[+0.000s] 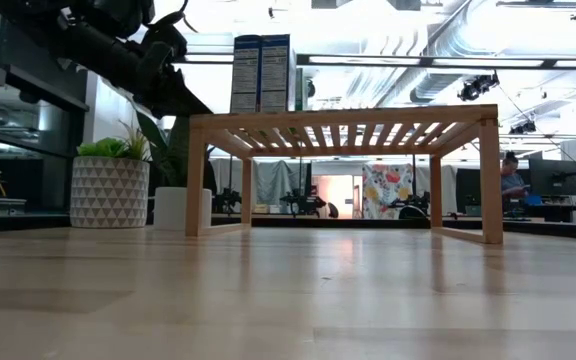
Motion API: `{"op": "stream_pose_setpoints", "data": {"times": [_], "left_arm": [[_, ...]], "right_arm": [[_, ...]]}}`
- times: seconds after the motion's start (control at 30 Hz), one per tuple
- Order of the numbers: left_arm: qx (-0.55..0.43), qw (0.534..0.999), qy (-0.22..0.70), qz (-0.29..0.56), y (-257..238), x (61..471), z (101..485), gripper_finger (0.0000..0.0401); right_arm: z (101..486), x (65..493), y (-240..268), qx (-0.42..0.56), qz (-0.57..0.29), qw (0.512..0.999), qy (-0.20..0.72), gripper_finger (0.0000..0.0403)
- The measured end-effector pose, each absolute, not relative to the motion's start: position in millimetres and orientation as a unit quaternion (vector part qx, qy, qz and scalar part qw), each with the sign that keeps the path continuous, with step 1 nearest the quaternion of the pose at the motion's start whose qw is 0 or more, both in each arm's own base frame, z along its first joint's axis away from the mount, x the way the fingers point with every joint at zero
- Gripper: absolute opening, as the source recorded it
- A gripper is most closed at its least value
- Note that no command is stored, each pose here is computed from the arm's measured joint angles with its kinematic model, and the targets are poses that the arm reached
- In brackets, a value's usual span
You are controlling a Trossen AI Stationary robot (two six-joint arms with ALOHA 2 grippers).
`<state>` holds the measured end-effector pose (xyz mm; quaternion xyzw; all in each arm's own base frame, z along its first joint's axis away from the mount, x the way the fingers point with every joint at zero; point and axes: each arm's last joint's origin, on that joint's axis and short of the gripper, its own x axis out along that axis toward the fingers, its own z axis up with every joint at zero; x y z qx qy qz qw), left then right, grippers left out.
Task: Stack cereal on shelf
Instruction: Put the top orange cereal box on the shelf
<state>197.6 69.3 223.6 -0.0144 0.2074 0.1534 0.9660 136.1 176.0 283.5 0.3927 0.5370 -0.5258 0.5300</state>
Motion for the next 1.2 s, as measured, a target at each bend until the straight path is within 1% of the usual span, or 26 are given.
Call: {"op": "stream_pose_setpoints", "data": {"times": [0.23, 0.43, 0.6, 0.83, 1.03, 1.2], "left_arm": [[-0.018, 0.966, 0.207, 0.154, 69, 198, 224, 0.0], [-0.018, 0.966, 0.207, 0.154, 69, 198, 224, 0.0], [-0.02, 0.966, 0.207, 0.154, 69, 198, 224, 0.0], [-0.024, 0.966, 0.206, 0.155, 69, 198, 223, 0.0], [-0.024, 0.966, 0.206, 0.155, 69, 198, 223, 0.0], [-0.035, 0.965, 0.205, 0.158, 69, 198, 223, 0.0]], "right_arm": [[262, 135, 173, 0.36, -0.562, 0.522, 0.531, 0.0358], [252, 139, 175, 0.345, -0.581, 0.513, 0.53, 0.0357], [242, 142, 182, 0.333, -0.6, 0.49, 0.538, 0.0357], [231, 147, 187, 0.317, -0.612, 0.49, 0.533, 0.0357], [222, 153, 193, 0.322, -0.598, 0.513, 0.525, 0.0357], [216, 156, 196, 0.319, -0.601, 0.512, 0.524, 0.0357]]}}
